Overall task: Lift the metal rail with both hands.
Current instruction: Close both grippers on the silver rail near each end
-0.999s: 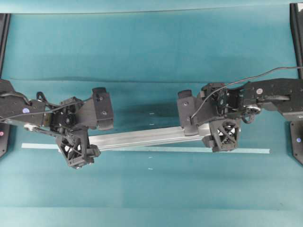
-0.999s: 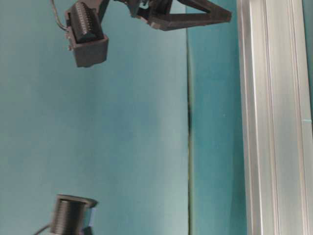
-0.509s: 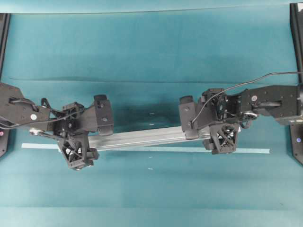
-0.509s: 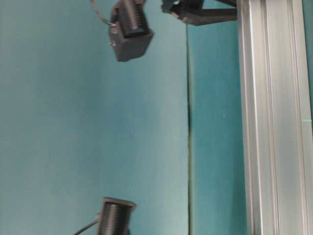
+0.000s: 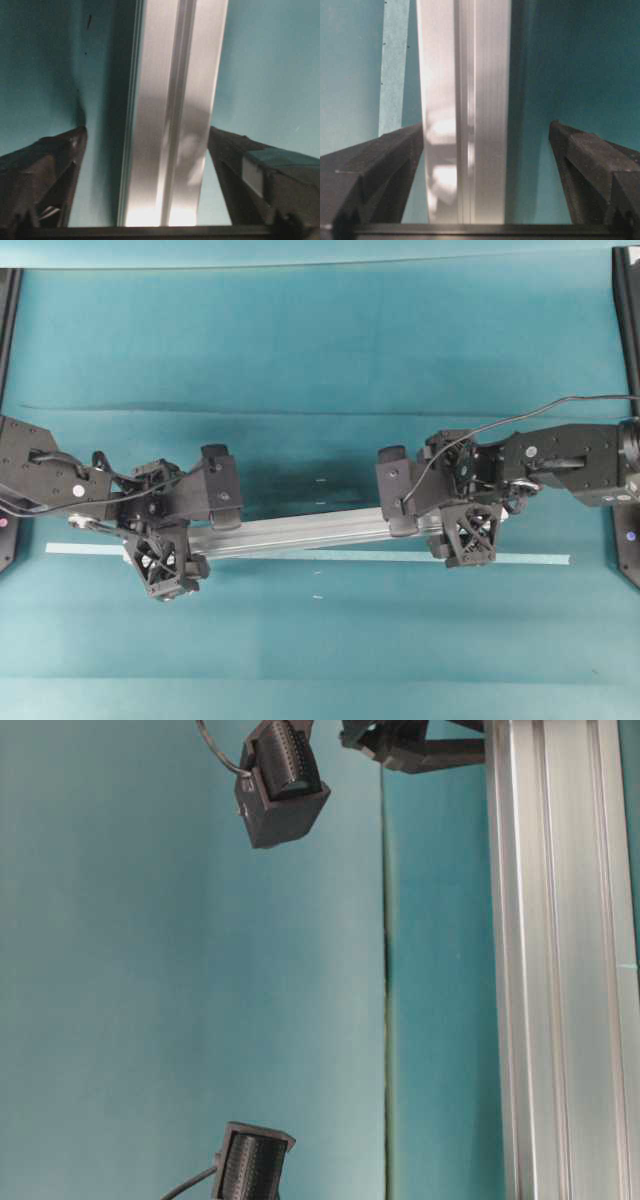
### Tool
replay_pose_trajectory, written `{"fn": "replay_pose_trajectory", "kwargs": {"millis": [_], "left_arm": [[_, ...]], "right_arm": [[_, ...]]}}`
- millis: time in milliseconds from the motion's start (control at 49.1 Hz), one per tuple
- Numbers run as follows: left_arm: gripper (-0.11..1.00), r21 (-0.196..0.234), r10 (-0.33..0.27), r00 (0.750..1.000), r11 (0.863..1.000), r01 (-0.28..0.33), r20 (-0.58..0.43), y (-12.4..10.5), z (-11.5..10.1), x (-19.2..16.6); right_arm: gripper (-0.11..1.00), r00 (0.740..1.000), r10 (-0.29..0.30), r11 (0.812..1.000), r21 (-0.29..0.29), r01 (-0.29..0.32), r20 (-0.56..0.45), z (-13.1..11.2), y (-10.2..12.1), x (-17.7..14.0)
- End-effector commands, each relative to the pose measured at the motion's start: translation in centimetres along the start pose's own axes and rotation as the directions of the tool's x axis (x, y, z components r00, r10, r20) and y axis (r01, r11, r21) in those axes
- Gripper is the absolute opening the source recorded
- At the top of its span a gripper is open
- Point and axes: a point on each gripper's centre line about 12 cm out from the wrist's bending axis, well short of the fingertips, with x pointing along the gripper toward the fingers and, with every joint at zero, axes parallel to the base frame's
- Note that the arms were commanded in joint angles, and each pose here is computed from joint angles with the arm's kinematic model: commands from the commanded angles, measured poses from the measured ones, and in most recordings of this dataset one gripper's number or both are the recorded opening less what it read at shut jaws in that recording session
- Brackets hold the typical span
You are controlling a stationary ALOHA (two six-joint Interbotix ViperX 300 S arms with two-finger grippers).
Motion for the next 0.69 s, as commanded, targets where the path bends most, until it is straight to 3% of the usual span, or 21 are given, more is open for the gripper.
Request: {"fn": "replay_pose_trajectory", "kwargs": {"millis": [0,82,183,224,265,673], "left_arm": [[0.85,0.004,-0.006,1.0,1.0,0.006,0.024,-0.17,0.49,-0.21],[0.67,-0.002,-0.011,0.999,1.0,0.011,0.034,-0.31,0.59,-0.3],[0.37,-0.001,-0.013,0.999,1.0,0.013,0.041,-0.33,0.68,-0.31],[0.31,0.001,-0.015,0.999,1.0,0.015,0.044,-0.35,0.67,-0.29],[0.31,0.004,-0.017,0.999,1.0,0.017,0.048,-0.41,0.7,-0.29],[0.31,0.001,-0.016,0.999,1.0,0.016,0.051,-0.36,0.75,-0.3]], "right_arm": [[0.93,1.0,0.006,1.0,0.001,-0.006,-0.008,0.12,0.11,0.03],[0.79,1.0,0.009,1.0,0.001,-0.009,-0.017,0.18,0.12,-0.06],[0.53,0.999,0.015,1.0,-0.001,-0.015,-0.034,0.1,0.16,-0.13],[0.44,0.999,0.018,1.0,-0.001,-0.018,-0.043,-0.01,0.2,-0.13],[0.39,0.998,0.021,1.0,-0.001,-0.021,-0.052,-0.11,0.23,-0.14],[0.39,0.998,0.021,1.0,-0.001,-0.021,-0.052,-0.11,0.23,-0.14]]}}
